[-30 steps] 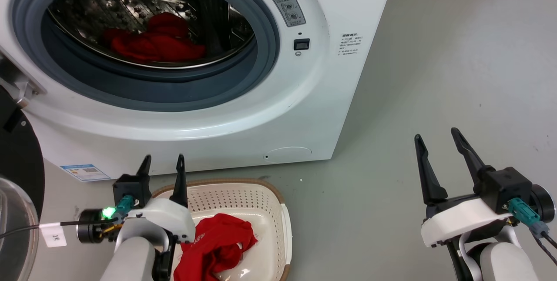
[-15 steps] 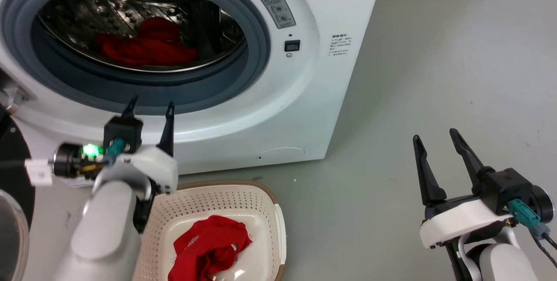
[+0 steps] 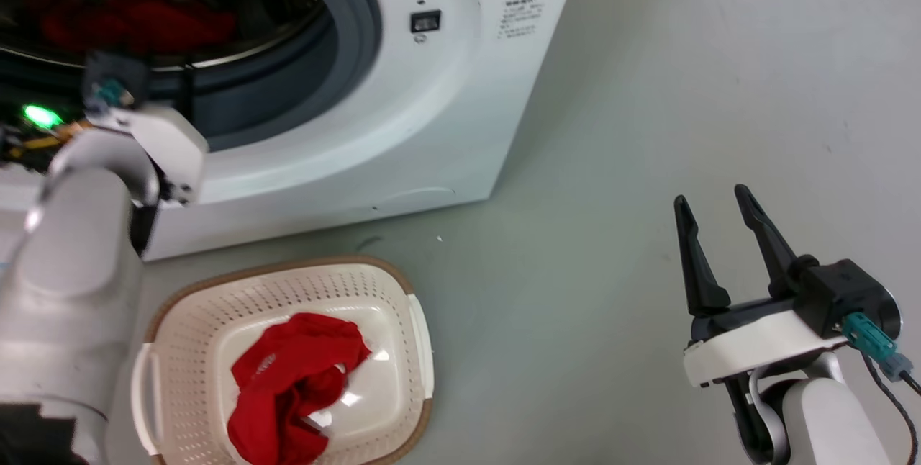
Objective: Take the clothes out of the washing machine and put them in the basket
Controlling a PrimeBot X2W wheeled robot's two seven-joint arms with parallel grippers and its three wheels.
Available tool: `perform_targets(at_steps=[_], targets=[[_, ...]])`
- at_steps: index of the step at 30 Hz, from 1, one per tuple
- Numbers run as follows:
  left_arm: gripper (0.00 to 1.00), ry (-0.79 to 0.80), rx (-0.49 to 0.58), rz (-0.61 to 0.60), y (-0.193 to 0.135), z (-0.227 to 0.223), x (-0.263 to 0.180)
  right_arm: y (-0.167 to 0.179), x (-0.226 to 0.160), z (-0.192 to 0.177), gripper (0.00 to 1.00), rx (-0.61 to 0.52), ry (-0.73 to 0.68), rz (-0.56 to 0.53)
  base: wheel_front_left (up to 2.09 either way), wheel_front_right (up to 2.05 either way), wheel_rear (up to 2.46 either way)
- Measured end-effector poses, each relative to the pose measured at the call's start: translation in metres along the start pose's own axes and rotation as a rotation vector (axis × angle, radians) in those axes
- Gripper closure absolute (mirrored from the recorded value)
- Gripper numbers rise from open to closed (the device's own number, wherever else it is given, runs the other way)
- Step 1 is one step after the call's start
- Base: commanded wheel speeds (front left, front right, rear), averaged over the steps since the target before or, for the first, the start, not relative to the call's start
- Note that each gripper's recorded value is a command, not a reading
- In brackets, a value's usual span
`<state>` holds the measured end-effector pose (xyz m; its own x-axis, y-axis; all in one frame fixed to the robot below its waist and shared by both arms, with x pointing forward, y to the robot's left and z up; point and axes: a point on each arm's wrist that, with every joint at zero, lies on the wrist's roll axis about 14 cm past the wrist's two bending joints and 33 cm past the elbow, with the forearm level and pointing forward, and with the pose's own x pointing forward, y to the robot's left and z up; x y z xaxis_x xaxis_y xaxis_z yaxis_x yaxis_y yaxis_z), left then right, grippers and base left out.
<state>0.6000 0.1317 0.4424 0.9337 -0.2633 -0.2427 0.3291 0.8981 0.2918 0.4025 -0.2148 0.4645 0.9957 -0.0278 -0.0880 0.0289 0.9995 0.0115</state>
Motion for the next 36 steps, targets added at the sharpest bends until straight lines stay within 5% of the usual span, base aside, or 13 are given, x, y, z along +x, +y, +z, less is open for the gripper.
perform_targets(at_steps=[22,36], targets=[[0.0,0.373,0.171,-0.002,0.04,-0.08,0.143,-0.023,0.022,-0.089,0.0,0.058,0.201,-0.07,0.0,0.0,0.0],[0.0,0.766,0.139,0.039,0.062,-0.135,0.158,-0.027,0.02,-0.116,0.0,0.062,0.277,-0.085,0.0,0.0,0.0]])
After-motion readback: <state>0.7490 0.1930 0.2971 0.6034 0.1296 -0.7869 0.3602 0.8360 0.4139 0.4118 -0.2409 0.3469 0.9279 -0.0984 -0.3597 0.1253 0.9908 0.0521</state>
